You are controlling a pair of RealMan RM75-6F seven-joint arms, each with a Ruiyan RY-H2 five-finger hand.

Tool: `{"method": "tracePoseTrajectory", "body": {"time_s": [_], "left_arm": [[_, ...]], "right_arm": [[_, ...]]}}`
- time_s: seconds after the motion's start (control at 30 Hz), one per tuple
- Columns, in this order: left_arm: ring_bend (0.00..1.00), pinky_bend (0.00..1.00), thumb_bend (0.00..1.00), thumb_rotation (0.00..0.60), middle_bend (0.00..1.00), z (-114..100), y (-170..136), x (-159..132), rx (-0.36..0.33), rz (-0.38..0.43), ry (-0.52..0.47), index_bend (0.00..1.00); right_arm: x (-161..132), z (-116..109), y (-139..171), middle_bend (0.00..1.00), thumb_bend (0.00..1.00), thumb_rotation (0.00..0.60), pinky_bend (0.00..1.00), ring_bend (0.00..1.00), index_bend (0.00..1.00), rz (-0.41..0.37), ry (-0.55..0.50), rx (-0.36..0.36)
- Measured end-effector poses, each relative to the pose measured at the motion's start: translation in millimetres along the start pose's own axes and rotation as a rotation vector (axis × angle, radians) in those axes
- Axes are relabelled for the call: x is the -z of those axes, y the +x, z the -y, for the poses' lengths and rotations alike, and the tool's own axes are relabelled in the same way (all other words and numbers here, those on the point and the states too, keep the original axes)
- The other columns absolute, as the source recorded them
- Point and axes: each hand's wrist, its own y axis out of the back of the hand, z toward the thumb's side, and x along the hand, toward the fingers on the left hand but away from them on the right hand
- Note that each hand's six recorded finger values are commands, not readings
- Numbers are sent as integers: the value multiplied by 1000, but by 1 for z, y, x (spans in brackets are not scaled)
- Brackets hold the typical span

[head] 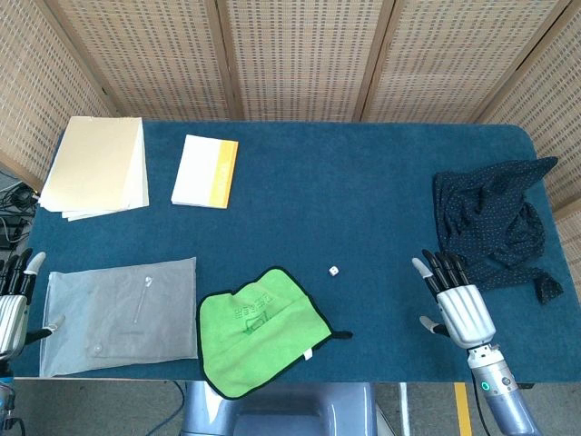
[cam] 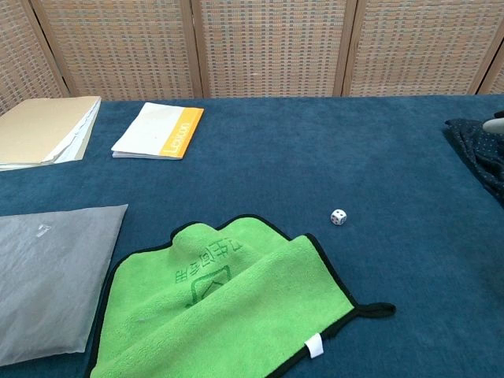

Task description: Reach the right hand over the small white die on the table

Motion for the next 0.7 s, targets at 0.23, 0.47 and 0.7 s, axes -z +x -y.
{"method": "tracePoseTrajectory", "body": {"time_s": [0.23,0.47,0.7], "left_arm": [[0,0,0,600,0,-1,0,1,-2,-3,-2,0],[0,0,0,600,0,-2,-1,1,-6,-1,-7,0],[0,0,0,600,0,0,1,1,2,0,-7,0]], "right_arm": [[-2,1,-1,0,229,600,0,0,24,-6,-4,-1],[-8,0,-8,0,229,600,0,0,70,-20,-23,-2],[-31,-9,-34,3,228,600,0,0,274,-101,-40,26]]}}
